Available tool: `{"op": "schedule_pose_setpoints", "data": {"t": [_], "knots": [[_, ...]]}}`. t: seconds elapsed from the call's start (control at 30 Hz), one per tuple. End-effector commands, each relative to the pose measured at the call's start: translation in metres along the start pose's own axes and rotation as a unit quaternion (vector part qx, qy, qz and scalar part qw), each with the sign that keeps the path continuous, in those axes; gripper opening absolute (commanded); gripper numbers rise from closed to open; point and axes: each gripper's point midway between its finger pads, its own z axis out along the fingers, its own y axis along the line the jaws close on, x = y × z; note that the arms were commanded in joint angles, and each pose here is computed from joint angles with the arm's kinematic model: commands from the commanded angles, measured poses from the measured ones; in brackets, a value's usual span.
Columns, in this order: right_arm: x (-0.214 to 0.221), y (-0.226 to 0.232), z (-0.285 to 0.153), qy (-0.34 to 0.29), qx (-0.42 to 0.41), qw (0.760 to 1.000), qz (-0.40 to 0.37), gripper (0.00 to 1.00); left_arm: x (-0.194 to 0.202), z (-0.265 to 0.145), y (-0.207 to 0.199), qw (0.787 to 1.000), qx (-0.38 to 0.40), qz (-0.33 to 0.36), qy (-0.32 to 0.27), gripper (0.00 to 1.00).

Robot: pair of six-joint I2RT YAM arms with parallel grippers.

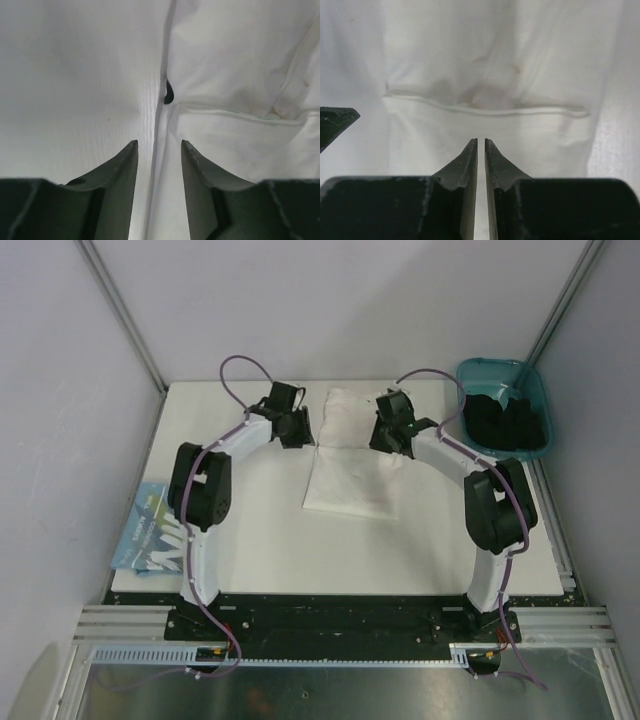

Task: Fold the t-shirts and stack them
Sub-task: Fold the folded rectangular tshirt in 1/3 of the way, then grab one side of the 2/3 rectangular tshirt with both arms

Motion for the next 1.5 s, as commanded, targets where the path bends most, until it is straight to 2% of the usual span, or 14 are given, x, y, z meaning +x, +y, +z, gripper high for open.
{"op": "schedule_pose_setpoints", "data": {"t": [0.0,0.13,0.37,0.53,0.67,0.97,1.13,1.3,1.47], "knots": [[-0.006,0.027,-0.014,-0.017,-0.019,1.000,-0.014,0.14,-0.017,-0.047,-0.004,0.999,0.015,-0.030,-0.036,0.44],[0.013,0.032,0.000,0.004,-0.023,1.000,-0.017,0.12,0.006,-0.060,0.001,0.999,0.018,-0.048,-0.018,0.42],[0.023,0.027,0.043,0.021,0.003,0.999,-0.027,0.12,0.074,-0.067,0.009,0.995,0.040,-0.075,0.049,0.41],[0.044,0.022,0.073,0.055,0.018,0.998,-0.040,0.12,0.113,-0.070,0.014,0.992,0.058,-0.077,0.083,0.43],[0.049,0.016,0.076,0.060,0.029,0.997,-0.046,0.17,0.130,-0.073,0.009,0.989,0.078,-0.073,0.099,0.46],[-0.007,0.031,0.032,0.018,-0.006,0.999,-0.026,0.34,0.131,-0.080,0.002,0.989,0.096,-0.071,0.092,0.47],[-0.036,0.026,-0.016,-0.002,-0.012,1.000,0.002,0.36,0.131,-0.073,0.007,0.990,0.081,-0.073,0.090,0.43],[-0.006,-0.007,-0.050,0.031,-0.015,0.998,0.046,0.36,0.135,-0.070,0.006,0.990,0.078,-0.072,0.095,0.41],[0.061,-0.049,-0.074,0.079,0.007,0.995,0.068,0.35,0.142,-0.066,0.003,0.989,0.075,-0.072,0.104,0.40]]}}
